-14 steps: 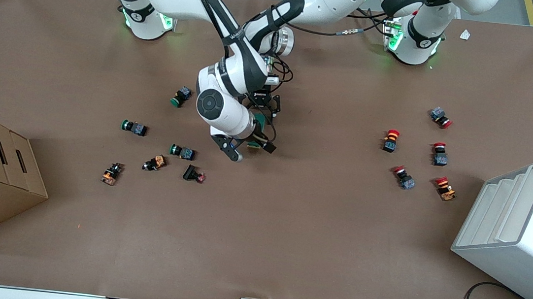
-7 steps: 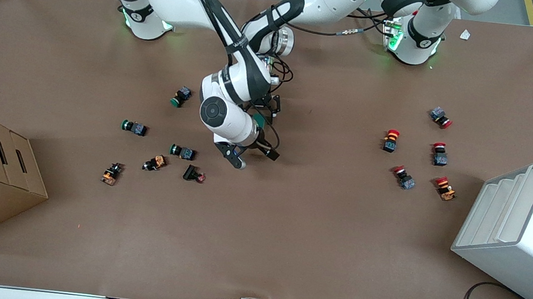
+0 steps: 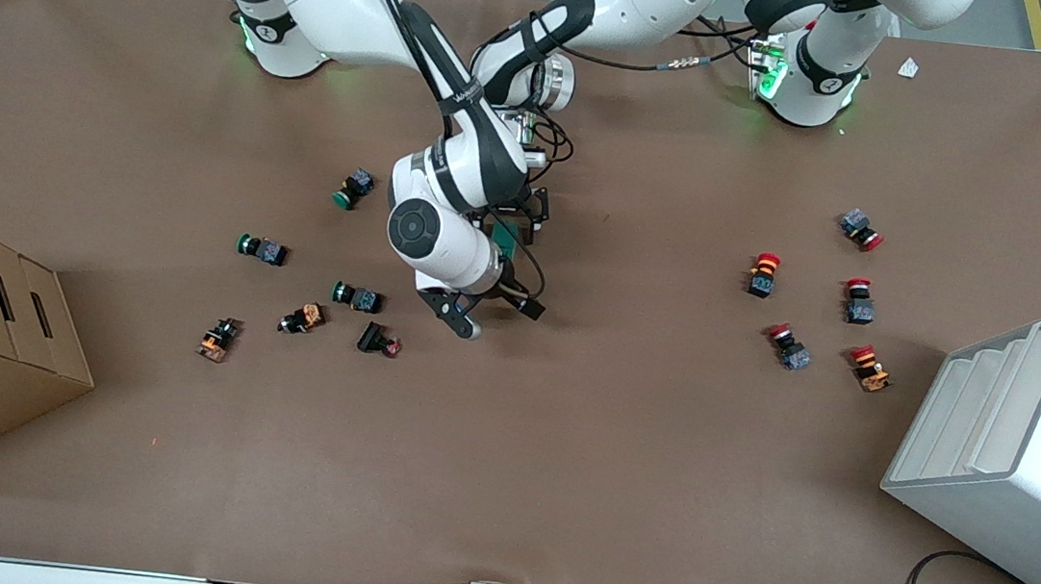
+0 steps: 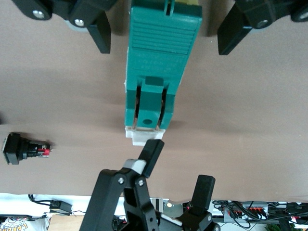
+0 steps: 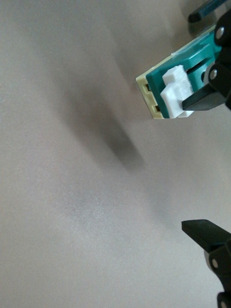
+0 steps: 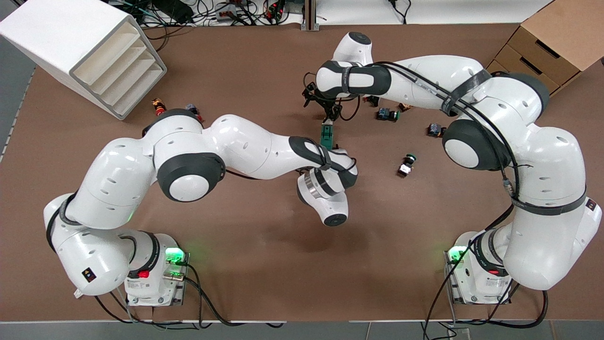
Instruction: Close load switch with both arms
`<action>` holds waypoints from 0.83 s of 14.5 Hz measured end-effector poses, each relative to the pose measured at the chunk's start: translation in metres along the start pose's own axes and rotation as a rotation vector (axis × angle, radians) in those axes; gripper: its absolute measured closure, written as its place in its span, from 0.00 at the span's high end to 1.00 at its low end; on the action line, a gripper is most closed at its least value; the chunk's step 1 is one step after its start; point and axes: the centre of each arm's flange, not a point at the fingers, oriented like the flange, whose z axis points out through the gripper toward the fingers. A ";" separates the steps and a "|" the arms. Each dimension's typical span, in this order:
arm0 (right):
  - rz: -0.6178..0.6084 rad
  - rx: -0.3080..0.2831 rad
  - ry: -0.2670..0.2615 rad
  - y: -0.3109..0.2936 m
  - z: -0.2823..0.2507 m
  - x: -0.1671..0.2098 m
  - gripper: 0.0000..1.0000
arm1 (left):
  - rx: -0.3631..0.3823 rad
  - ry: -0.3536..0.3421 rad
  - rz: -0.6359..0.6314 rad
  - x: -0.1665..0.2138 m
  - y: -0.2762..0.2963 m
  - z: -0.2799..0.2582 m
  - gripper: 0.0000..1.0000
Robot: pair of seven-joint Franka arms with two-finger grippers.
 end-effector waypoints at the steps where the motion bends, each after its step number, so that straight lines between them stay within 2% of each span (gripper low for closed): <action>1: -0.007 -0.002 0.003 0.000 0.000 0.001 1.00 | 0.001 0.001 0.000 0.000 0.000 0.000 0.98; 5: -0.039 -0.021 0.021 0.001 -0.006 0.012 1.00 | 0.001 0.001 0.000 0.000 0.000 0.001 0.98; 9: -0.136 -0.136 0.046 0.011 -0.033 0.052 1.00 | 0.001 0.001 0.000 0.000 0.000 0.001 0.98; 12: -0.252 -0.183 0.008 0.023 -0.092 0.089 1.00 | 0.002 0.004 0.012 0.002 0.001 0.002 0.97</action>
